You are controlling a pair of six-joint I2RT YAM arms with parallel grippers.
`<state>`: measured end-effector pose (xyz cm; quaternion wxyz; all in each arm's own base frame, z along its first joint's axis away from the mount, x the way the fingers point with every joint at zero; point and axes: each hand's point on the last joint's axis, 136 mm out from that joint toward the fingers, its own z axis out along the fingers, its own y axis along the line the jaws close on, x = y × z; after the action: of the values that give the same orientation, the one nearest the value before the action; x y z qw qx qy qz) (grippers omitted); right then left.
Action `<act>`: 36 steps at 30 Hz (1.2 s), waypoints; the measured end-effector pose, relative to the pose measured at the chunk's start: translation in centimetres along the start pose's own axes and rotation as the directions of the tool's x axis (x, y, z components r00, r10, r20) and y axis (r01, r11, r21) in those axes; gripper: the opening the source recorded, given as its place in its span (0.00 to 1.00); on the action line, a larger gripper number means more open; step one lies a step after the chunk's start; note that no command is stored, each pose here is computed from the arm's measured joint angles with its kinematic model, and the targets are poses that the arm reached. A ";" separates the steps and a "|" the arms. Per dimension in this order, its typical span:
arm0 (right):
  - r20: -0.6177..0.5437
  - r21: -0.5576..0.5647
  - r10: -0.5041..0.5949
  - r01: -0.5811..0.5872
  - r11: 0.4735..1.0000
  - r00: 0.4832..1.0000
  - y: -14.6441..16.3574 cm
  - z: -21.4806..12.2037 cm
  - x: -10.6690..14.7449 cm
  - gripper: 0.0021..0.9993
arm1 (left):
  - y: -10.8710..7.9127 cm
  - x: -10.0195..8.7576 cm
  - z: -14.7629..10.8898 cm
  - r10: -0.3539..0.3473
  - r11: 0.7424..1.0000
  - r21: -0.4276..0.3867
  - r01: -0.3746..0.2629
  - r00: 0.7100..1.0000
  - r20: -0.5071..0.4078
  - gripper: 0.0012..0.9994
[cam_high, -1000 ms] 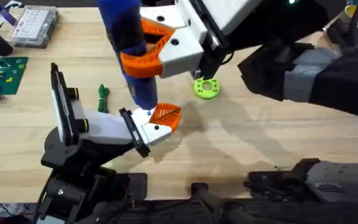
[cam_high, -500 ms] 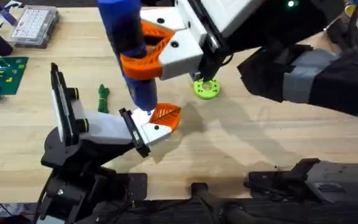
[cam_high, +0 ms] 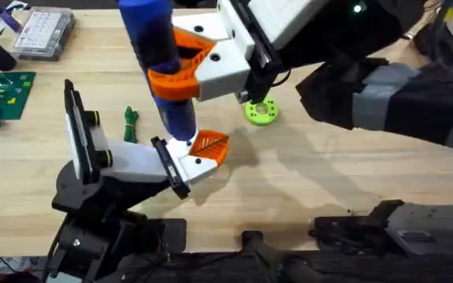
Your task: Pick up the gripper from the table and insert it into the empty holder that is missing its gripper. Then pick up a screw, insert it into the mounting hole, and use the screwdriver to tighten it. Finally, clean up the table by picking up the vegetable and placing it into the bucket.
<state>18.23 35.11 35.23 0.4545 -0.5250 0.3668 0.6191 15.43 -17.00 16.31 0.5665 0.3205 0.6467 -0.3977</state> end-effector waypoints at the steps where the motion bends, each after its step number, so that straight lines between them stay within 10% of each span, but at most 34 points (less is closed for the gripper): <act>1: -0.001 0.001 0.003 -0.003 1.000 1.000 -0.1 0.0 0.1 0.02 | 0.0 0.0 0.0 0.000 1.000 0.000 0.000 1.000 0.000 0.02; 36: -0.005 0.002 0.012 -0.012 1.000 1.000 0.0 -0.1 0.5 0.02 | 0.0 0.0 0.0 0.000 1.000 0.000 0.000 1.000 0.000 0.02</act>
<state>18.26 35.13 34.74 0.4501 -0.5240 0.3718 0.6202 15.42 -17.00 16.30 0.5663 0.3205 0.6468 -0.3978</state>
